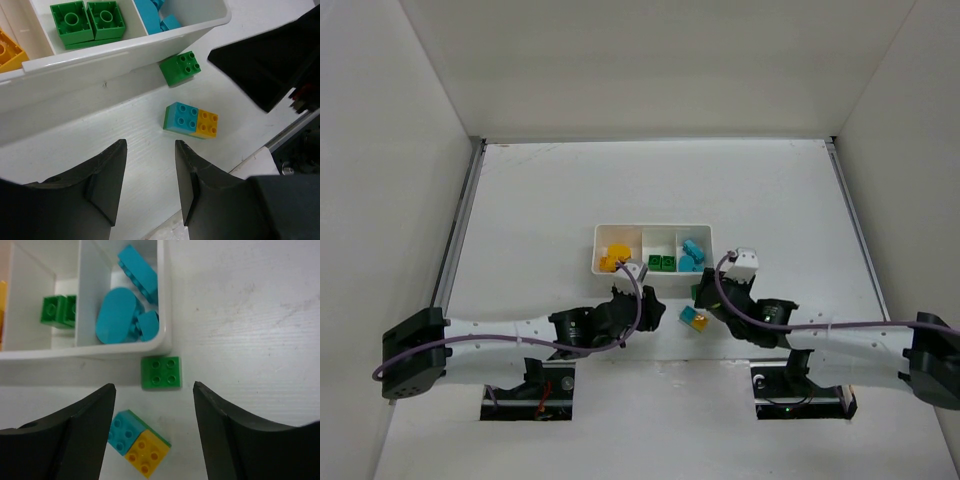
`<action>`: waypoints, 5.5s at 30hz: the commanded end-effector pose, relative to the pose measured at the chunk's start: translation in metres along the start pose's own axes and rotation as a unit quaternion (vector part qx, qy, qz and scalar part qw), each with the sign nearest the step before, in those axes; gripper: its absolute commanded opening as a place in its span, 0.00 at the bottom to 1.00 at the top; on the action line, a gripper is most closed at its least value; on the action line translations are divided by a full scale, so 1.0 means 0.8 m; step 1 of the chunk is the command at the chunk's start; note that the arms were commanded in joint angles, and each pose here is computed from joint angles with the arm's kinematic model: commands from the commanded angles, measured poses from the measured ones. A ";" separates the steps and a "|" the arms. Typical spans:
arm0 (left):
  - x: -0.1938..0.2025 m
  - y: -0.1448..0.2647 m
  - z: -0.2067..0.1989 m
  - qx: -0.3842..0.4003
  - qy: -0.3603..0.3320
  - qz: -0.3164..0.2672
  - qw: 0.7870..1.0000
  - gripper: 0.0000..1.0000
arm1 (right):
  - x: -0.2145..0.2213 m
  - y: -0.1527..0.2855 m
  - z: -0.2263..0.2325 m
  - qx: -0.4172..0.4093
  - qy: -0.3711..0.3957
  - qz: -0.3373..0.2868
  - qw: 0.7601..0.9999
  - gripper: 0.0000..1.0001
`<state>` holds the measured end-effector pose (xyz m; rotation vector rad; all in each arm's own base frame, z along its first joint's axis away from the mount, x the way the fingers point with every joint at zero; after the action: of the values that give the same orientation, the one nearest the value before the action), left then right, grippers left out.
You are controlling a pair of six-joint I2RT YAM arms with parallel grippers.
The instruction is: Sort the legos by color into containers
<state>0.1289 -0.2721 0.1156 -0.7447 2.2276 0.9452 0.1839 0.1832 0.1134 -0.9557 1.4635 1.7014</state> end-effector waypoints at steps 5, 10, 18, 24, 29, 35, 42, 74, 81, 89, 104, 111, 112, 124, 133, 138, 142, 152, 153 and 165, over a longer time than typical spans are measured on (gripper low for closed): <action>-0.020 0.000 -0.024 0.033 0.024 -0.020 0.999 0.41 | 0.042 -0.016 0.014 -0.002 0.027 0.058 0.998 0.82; -0.021 0.004 -0.025 0.038 0.027 -0.021 0.999 0.41 | 0.042 -0.041 0.017 0.009 0.027 0.055 0.998 0.82; -0.029 0.010 -0.026 0.044 0.028 -0.028 0.998 0.41 | 0.050 -0.067 0.027 0.032 0.032 0.067 0.997 0.72; -0.037 0.015 -0.019 0.042 0.029 -0.038 0.998 0.41 | 0.069 -0.081 0.031 0.049 0.041 0.081 0.995 0.55; -0.043 0.018 -0.013 0.037 0.029 -0.043 0.998 0.41 | 0.069 -0.068 0.031 0.058 0.047 0.072 0.995 0.41; -0.056 0.021 -0.002 0.026 0.033 -0.058 0.997 0.41 | 0.041 -0.026 0.034 0.045 0.043 0.047 0.997 0.37; -0.075 0.026 0.008 0.015 0.045 -0.080 0.996 0.41 | -0.001 0.015 0.052 -0.009 0.025 0.015 1.000 0.37; -0.113 0.047 0.059 -0.047 0.070 -0.119 0.989 0.42 | -0.149 -0.055 0.121 -0.090 0.037 -0.087 0.991 0.71; -0.109 0.046 0.044 -0.036 0.052 -0.079 0.995 0.43 | -0.056 0.018 0.077 -0.151 0.091 -0.018 0.984 0.42; -0.114 0.045 0.033 -0.029 0.044 -0.034 0.998 0.43 | 0.040 0.071 0.052 -0.151 0.187 0.116 0.964 0.82; -0.108 0.049 0.037 -0.023 0.058 -0.032 0.998 0.43 | 0.063 0.043 0.061 -0.129 0.245 0.172 0.945 0.88; -0.103 0.051 0.043 -0.024 0.062 -0.032 0.997 0.43 | 0.068 0.019 0.071 -0.145 0.245 0.185 0.941 0.83; -0.102 0.051 0.044 -0.025 0.062 -0.031 0.997 0.43 | 0.068 0.016 0.073 -0.144 0.247 0.185 0.940 0.82; -0.096 0.052 0.050 -0.029 0.065 -0.028 0.997 0.43 | 0.067 -0.008 0.079 -0.136 0.253 0.180 0.941 0.56; -0.094 0.052 0.052 -0.030 0.074 -0.029 0.996 0.43 | 0.048 -0.003 0.084 -0.163 0.200 0.150 0.954 0.37; -0.096 0.057 0.045 -0.014 0.089 -0.036 0.995 0.43 | 0.021 0.002 0.098 -0.201 0.137 0.120 0.963 0.33; -0.098 0.059 0.038 0.014 0.132 -0.056 0.990 0.43 | -0.025 0.013 0.117 -0.262 0.052 0.074 0.961 0.32; -0.103 0.065 -0.002 0.144 0.222 -0.100 0.959 0.46 | -0.107 0.029 0.133 -0.351 -0.128 0.006 0.927 0.29; -0.100 0.064 -0.007 0.153 0.222 -0.098 0.958 0.48 | -0.111 0.030 0.134 -0.360 -0.145 0.004 0.921 0.29; -0.091 0.046 -0.030 0.197 0.258 -0.110 0.939 0.54 | -0.132 0.041 0.138 -0.402 -0.273 -0.021 0.874 0.30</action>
<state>0.1392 -0.2473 0.1659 -1.0222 2.5817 0.3867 0.1974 0.2789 0.1943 -0.7858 0.5724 2.3567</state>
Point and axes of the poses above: each gripper's point midway between its finger pads, its own y axis back along the fingers, its own z axis along the line the jaws close on, x = y × z, the point moved 3 cm from there along y, back along the fingers, and after that the axes turned 12 degrees about y, right-handed, at the moved point
